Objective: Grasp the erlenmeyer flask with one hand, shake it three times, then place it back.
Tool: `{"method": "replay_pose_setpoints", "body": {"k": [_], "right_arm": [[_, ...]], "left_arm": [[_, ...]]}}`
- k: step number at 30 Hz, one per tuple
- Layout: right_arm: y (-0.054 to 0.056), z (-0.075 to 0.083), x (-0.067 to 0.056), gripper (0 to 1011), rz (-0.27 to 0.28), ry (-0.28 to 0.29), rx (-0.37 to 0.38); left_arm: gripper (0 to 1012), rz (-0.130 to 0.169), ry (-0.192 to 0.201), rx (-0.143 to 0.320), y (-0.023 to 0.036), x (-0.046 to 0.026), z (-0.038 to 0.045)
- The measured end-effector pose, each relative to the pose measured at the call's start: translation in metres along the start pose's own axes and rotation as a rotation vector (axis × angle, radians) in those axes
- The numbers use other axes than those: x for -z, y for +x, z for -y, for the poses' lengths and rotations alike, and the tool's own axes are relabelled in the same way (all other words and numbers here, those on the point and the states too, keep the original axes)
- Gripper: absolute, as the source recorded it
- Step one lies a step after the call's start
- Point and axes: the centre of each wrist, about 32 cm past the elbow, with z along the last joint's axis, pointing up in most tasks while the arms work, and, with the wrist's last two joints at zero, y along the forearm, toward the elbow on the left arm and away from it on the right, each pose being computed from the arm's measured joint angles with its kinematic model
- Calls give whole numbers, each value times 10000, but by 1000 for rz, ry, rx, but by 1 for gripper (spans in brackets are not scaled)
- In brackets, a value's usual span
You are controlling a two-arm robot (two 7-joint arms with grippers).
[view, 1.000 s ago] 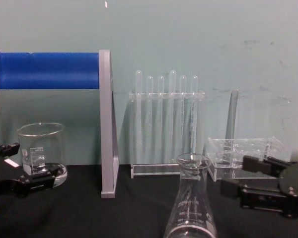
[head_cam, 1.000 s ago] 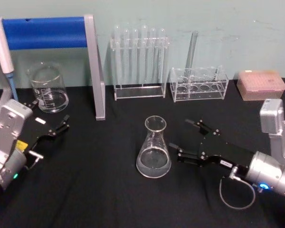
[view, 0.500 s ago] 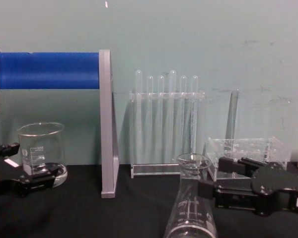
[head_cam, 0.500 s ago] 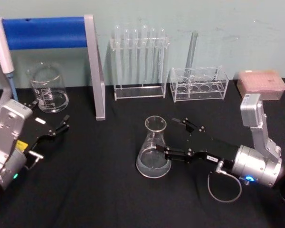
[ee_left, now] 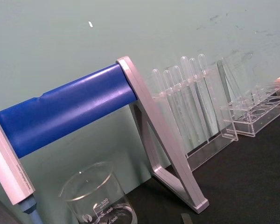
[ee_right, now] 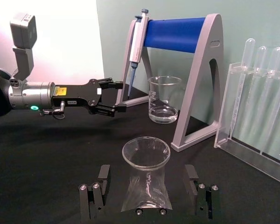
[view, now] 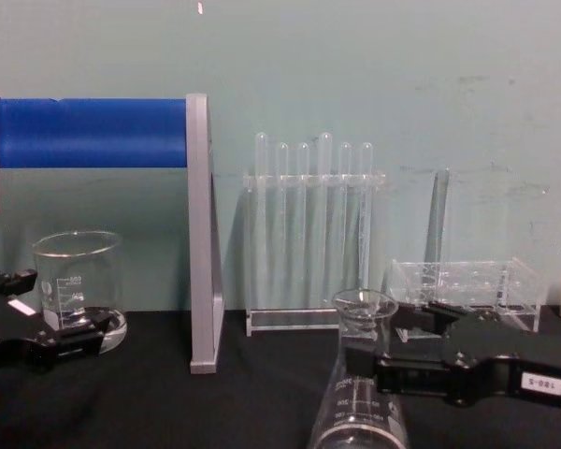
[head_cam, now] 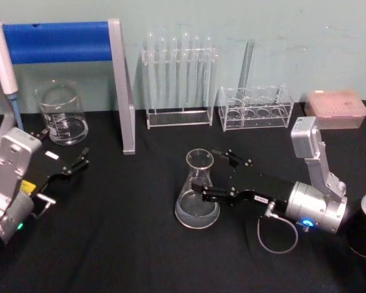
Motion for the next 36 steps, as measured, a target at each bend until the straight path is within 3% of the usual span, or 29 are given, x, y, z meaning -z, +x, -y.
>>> {"method": "replay_pose_setpoints", "body": {"k": [16,36], "right_arm": [[39,-156,3,1000,7,-5,-3],[41,-155,3,1000,7,-6,-1]], "left_arm": [[1001,0,0,0,0,0,0],[1001,0,0,0,0,0,0]]}}
